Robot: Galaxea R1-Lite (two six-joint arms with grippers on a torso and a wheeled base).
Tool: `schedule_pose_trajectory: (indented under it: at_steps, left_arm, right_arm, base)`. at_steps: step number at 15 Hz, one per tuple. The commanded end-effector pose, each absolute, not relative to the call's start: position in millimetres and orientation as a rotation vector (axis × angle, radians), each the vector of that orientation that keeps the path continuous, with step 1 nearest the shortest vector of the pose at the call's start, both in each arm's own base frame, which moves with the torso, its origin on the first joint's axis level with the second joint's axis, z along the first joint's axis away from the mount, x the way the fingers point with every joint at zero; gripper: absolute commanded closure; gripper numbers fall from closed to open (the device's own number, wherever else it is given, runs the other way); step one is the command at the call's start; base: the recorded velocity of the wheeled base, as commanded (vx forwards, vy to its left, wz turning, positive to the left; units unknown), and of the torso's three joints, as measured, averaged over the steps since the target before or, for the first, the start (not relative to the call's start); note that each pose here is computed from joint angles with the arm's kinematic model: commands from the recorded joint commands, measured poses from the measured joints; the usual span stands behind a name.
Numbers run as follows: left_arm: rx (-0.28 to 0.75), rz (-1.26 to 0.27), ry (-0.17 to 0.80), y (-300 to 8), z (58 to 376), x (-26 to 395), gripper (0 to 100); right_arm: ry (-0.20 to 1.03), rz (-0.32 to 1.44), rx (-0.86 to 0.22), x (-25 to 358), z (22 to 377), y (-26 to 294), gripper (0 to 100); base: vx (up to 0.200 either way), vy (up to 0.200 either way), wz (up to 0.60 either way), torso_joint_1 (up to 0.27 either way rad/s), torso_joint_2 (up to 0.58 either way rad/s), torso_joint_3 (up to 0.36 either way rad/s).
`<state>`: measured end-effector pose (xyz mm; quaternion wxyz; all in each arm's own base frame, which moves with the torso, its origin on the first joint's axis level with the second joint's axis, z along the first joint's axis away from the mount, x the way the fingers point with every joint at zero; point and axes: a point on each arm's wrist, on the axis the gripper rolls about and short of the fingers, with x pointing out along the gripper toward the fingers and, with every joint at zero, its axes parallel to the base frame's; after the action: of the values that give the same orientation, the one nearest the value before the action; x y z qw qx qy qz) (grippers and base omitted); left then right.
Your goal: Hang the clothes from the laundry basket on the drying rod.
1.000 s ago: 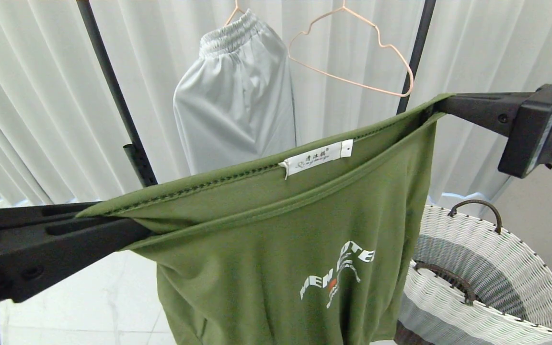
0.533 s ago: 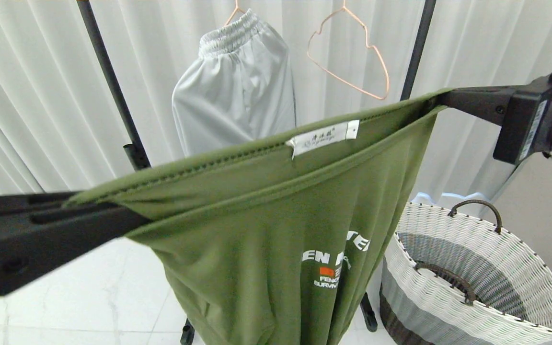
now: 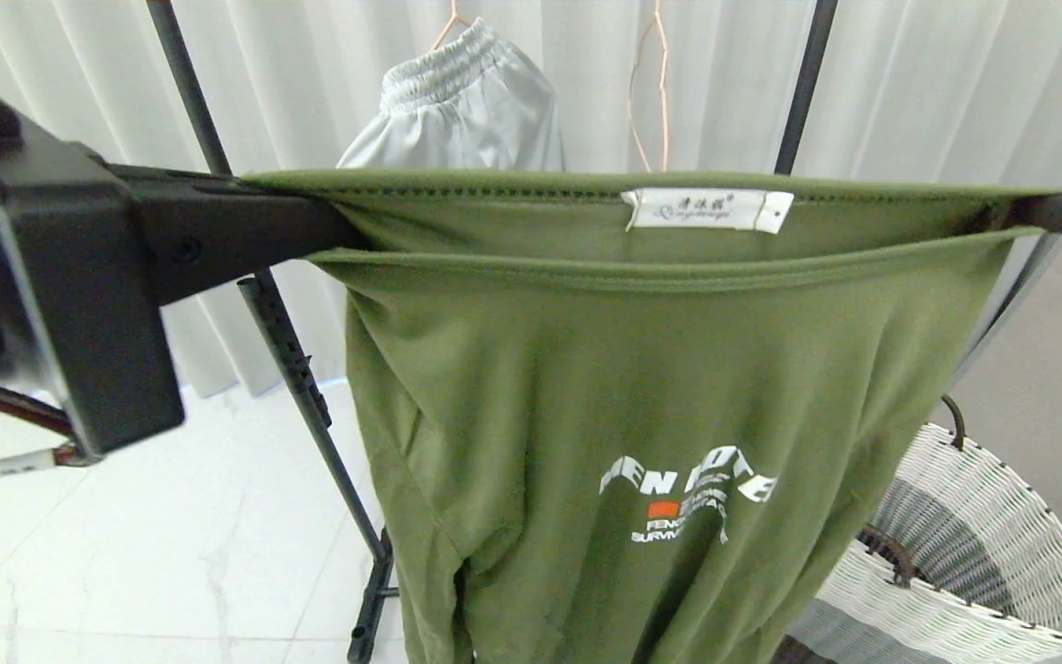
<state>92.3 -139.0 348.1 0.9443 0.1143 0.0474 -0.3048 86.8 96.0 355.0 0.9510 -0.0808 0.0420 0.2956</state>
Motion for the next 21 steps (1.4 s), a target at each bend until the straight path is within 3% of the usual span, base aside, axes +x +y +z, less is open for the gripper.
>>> schedule_pose_trajectory:
  at_steps: [1,16,17,21]
  left_arm:
    - [0.262,-0.62,0.128,-147.9,334.1,97.9,100]
    - [0.262,-0.621,0.125,-145.0,332.5,95.6,100]
    - [0.261,-0.621,0.127,-145.5,332.2,95.9,100]
    - [0.265,-0.618,0.129,-145.0,331.5,95.9,100]
  right_arm:
    - [0.105,0.634,-0.184,67.8,334.5,78.9,100]
    - [0.072,0.659,-0.164,69.0,329.2,85.7,100]
    - [0.072,0.66,-0.164,69.0,329.2,85.7,0]
    - [0.07,0.672,-0.186,68.3,327.1,85.3,0]
  base:
    - [0.0,0.0,0.0,0.0,0.0,0.0]
    - [0.0,0.0,0.0,0.0,0.0,0.0]
    - [0.0,0.0,0.0,0.0,0.0,0.0]
    - [0.0,0.0,0.0,0.0,0.0,0.0]
